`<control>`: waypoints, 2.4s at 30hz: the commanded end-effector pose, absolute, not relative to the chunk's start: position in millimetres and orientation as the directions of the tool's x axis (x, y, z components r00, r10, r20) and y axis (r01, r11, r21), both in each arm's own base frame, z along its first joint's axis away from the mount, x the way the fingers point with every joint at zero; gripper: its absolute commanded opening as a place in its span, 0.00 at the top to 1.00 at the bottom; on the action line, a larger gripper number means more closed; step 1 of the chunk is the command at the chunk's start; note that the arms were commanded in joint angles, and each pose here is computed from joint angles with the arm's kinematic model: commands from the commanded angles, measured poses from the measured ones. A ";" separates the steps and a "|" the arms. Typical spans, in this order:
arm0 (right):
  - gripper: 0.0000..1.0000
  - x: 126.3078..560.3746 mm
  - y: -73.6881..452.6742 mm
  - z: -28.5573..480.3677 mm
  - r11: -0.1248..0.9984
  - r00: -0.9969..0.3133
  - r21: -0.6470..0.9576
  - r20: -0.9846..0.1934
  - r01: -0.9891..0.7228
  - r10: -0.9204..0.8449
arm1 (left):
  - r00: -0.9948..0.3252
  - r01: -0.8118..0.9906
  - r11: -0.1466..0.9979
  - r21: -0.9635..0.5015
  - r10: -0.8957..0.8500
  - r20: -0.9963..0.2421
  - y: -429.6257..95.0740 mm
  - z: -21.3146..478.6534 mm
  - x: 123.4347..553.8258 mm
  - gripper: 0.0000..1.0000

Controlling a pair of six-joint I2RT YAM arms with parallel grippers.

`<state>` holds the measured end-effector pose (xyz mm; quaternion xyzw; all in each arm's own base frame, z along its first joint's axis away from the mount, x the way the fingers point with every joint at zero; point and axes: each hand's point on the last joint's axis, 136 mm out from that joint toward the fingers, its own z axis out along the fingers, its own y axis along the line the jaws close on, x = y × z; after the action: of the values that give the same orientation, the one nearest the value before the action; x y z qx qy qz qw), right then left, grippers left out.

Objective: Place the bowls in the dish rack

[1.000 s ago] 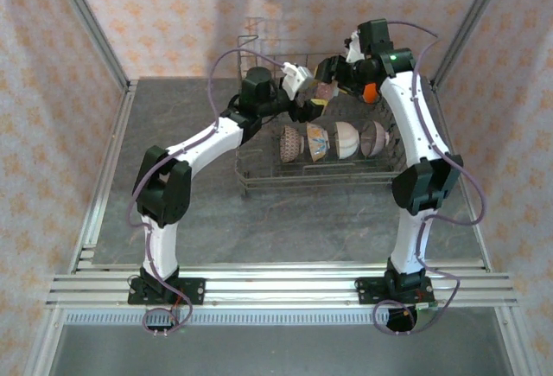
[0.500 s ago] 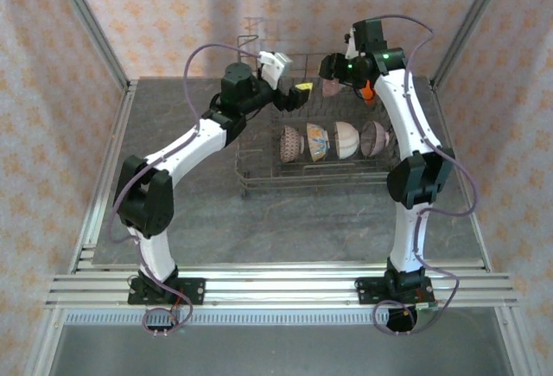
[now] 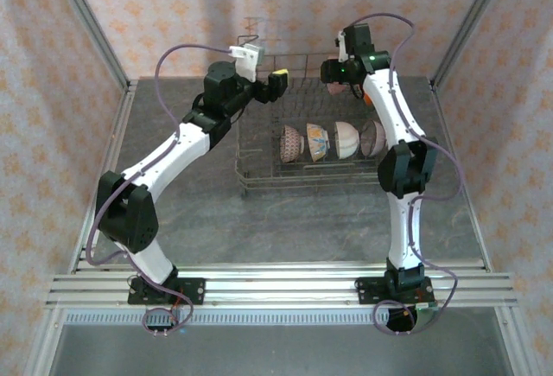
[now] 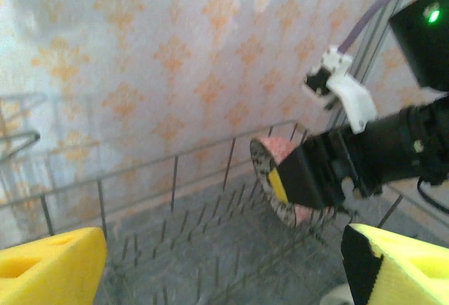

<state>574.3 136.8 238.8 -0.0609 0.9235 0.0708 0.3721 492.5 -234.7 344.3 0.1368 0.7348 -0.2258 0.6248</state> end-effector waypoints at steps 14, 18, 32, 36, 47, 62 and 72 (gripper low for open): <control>0.58 594.6 124.2 266.7 0.975 -0.604 -0.099 -0.771 -0.198 -0.201 | -0.301 0.419 0.895 -0.154 -0.023 -0.953 -220.0 306.4 483.3 0.13; 0.57 594.9 125.3 267.3 0.971 -0.598 -0.099 -0.773 -0.215 -0.212 | -0.297 0.407 0.901 -0.149 -0.024 -0.954 -215.5 301.4 480.2 0.13; 0.57 594.3 109.5 265.4 0.974 -0.614 -0.079 -0.765 -0.211 -0.195 | -0.311 0.399 0.908 -0.130 0.001 -0.950 -209.0 290.3 476.0 0.12; 0.58 594.3 103.7 264.5 0.974 -0.615 -0.089 -0.762 -0.207 -0.200 | -0.317 0.401 0.907 -0.131 0.003 -0.948 -208.5 287.2 476.0 0.12; 0.58 594.4 111.0 249.8 0.962 -0.627 -0.078 -0.744 -0.261 -0.230 | -0.330 0.417 0.898 -0.139 0.008 -0.944 -212.4 285.1 479.1 0.12; 0.58 588.9 117.7 224.8 0.939 -0.657 -0.078 -0.695 -0.335 -0.292 | -0.340 0.408 0.901 -0.149 -0.002 -0.940 -211.1 277.7 479.3 0.12; 0.58 588.0 115.5 215.7 0.947 -0.689 -0.066 -0.670 -0.315 -0.276 | -0.318 0.402 0.906 -0.134 0.001 -0.948 -208.0 278.5 477.3 0.12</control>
<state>584.4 118.8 213.1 -0.1653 0.9187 0.0287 0.3576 478.3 -215.6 275.2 0.1331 0.7963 -0.1823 0.5612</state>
